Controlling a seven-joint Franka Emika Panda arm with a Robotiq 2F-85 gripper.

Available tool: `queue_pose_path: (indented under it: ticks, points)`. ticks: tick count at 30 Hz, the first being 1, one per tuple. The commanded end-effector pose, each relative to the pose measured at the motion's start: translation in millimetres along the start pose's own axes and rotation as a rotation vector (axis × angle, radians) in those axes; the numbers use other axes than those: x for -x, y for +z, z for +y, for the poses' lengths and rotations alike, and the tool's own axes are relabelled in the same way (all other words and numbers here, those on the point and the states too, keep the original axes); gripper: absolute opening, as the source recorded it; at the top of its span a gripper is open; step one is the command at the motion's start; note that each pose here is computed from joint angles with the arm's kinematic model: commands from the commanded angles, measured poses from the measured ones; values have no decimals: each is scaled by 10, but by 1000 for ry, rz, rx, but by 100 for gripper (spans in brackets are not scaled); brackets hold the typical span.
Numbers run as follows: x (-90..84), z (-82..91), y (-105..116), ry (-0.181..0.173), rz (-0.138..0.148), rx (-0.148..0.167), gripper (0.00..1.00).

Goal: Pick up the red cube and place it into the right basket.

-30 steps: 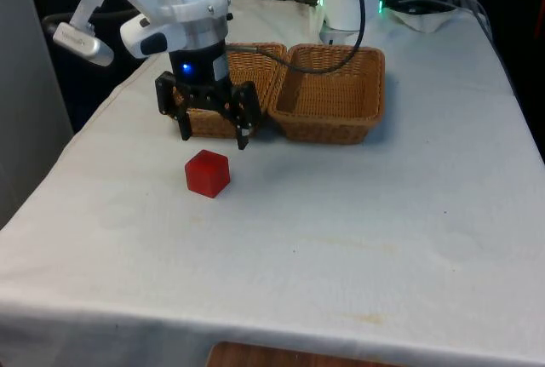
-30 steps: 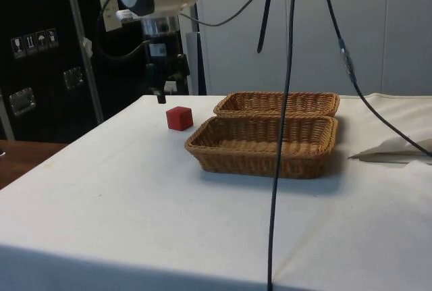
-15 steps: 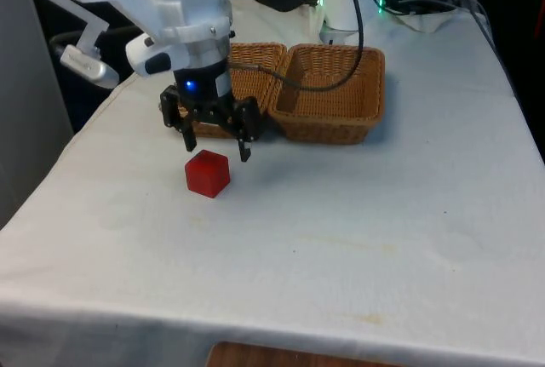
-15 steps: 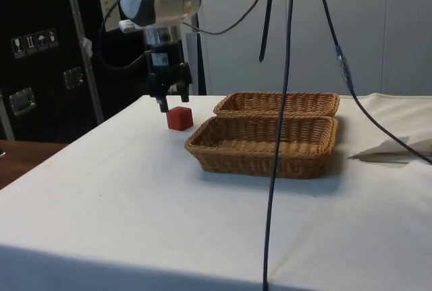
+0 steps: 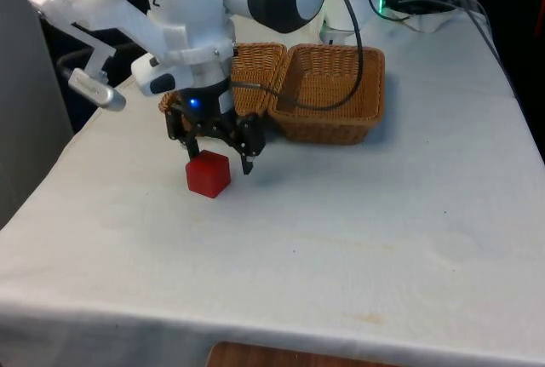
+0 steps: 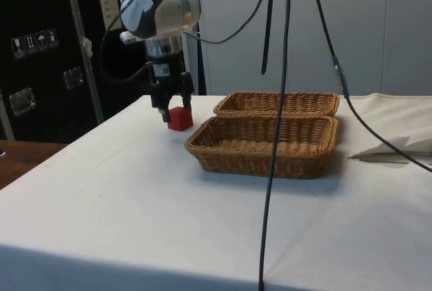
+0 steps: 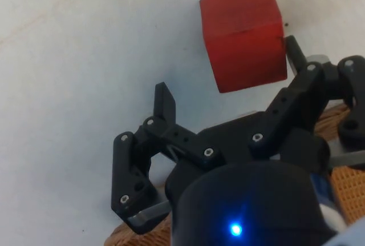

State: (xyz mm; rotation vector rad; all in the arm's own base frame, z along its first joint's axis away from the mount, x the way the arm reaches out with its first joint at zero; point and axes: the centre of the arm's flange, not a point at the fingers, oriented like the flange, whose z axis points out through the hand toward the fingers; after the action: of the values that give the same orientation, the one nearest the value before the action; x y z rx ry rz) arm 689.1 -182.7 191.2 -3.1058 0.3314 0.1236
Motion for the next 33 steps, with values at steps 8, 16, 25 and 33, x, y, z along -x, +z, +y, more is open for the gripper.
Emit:
queue_pose_path:
  ticks: [8,16,25,33]
  points:
    - [-28,-5,84,11,-1,-3,92]
    - [-30,-13,98,14,-2,-2,4]
    - [-7,5,39,15,-2,0,4]
    - [114,62,-223,16,-8,-4,4]
